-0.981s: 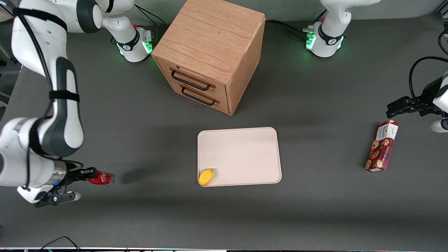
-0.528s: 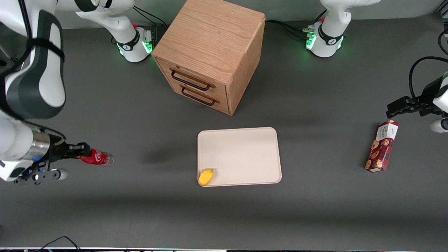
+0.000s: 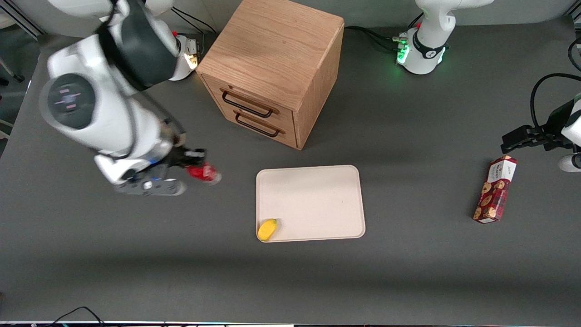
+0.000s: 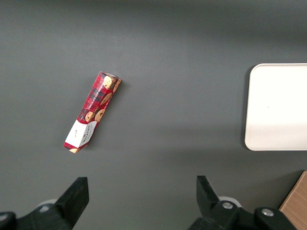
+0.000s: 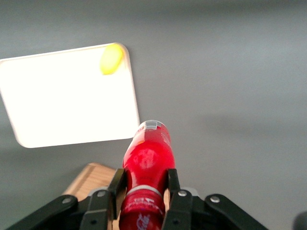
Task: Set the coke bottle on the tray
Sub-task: 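Lift the red bottle and carry it over the white tray, then lower the red bottle onto the tray beside the yellow fruit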
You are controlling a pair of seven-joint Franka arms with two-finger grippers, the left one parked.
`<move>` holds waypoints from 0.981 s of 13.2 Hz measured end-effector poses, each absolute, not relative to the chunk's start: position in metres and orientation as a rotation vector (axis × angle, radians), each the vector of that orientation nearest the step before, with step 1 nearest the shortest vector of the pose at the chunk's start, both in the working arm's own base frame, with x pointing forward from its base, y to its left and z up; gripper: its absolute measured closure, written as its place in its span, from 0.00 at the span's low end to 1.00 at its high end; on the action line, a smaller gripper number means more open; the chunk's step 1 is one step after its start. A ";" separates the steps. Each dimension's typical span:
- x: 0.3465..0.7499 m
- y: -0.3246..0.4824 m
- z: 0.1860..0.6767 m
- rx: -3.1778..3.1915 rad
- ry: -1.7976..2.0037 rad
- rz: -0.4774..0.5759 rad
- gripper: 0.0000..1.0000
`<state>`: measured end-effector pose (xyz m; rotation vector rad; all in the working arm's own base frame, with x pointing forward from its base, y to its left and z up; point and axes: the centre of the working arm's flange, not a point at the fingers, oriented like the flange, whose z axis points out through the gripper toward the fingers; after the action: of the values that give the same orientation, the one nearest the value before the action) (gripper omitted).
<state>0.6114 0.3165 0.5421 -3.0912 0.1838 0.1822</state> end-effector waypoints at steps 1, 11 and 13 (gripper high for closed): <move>0.608 0.340 0.529 -3.090 0.212 0.174 0.60; 0.628 0.417 0.352 -3.135 0.338 0.161 0.60; 0.630 0.422 0.331 -3.133 0.352 0.143 0.60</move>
<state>0.6300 0.4218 0.3314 -3.1328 0.3519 0.1428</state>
